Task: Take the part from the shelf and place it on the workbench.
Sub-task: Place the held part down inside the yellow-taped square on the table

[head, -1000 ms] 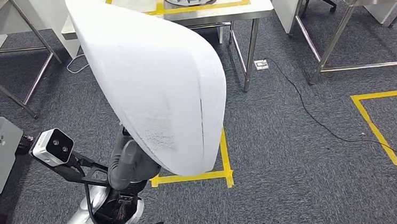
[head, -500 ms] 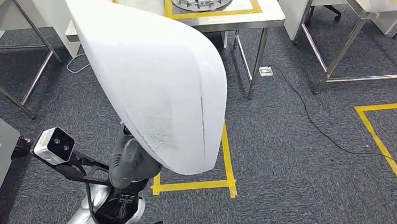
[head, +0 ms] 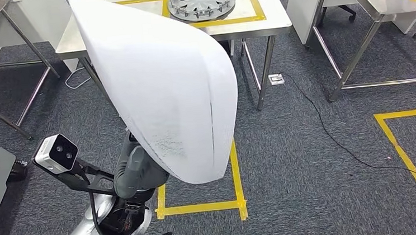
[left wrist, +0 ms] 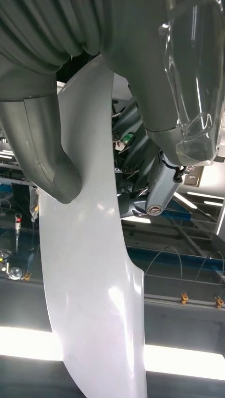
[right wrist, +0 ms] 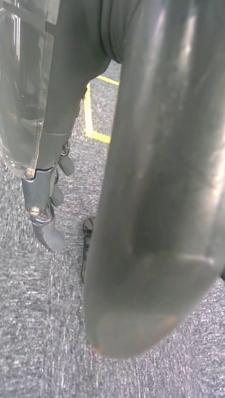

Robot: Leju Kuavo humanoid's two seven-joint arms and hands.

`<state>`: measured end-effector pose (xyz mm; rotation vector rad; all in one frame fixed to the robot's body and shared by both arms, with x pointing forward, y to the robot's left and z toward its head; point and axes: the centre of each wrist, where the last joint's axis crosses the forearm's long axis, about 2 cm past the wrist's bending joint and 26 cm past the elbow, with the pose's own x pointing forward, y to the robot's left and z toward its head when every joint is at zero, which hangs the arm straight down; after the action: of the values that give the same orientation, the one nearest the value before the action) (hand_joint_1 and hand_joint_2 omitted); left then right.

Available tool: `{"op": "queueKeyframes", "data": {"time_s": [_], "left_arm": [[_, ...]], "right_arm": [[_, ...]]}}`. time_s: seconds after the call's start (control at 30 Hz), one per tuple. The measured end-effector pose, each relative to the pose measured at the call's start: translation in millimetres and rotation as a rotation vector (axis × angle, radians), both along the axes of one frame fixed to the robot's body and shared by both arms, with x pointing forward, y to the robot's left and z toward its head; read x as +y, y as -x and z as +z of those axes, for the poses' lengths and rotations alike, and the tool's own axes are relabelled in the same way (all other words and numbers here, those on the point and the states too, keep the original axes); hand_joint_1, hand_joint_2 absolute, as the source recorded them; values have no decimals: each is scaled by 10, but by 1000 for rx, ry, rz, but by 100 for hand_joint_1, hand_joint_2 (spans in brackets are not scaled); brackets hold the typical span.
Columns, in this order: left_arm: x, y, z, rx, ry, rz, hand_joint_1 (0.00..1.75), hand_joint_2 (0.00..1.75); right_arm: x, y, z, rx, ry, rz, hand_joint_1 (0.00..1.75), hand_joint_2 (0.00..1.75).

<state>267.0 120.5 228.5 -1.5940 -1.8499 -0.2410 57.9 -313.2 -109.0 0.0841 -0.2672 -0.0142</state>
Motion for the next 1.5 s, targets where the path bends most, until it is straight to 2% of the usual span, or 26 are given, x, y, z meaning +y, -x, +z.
{"op": "queueKeyframes", "data": {"time_s": [0.33, 0.53, 0.77, 1.17, 1.5], "left_arm": [[-12, 0, 14, -1, 5, 0, 175, 175], [-73, 114, -34, 33, 8, 13, 175, 175], [-84, 144, -22, 34, 14, 10, 175, 175], [-34, 55, -26, 16, 5, -26, 175, 175], [-126, 41, -25, 13, -14, -75, 175, 175]], "right_arm": [[18, -42, 5, -8, -3, 1, 0, 0], [-9, -9, 2, -3, 3, 3, 0, 0], [-49, -3, 3, -2, 9, 5, 0, 0], [-31, -47, 8, -5, 7, 14, 0, 0], [-10, -132, 21, -9, 4, 16, 0, 0]]}}
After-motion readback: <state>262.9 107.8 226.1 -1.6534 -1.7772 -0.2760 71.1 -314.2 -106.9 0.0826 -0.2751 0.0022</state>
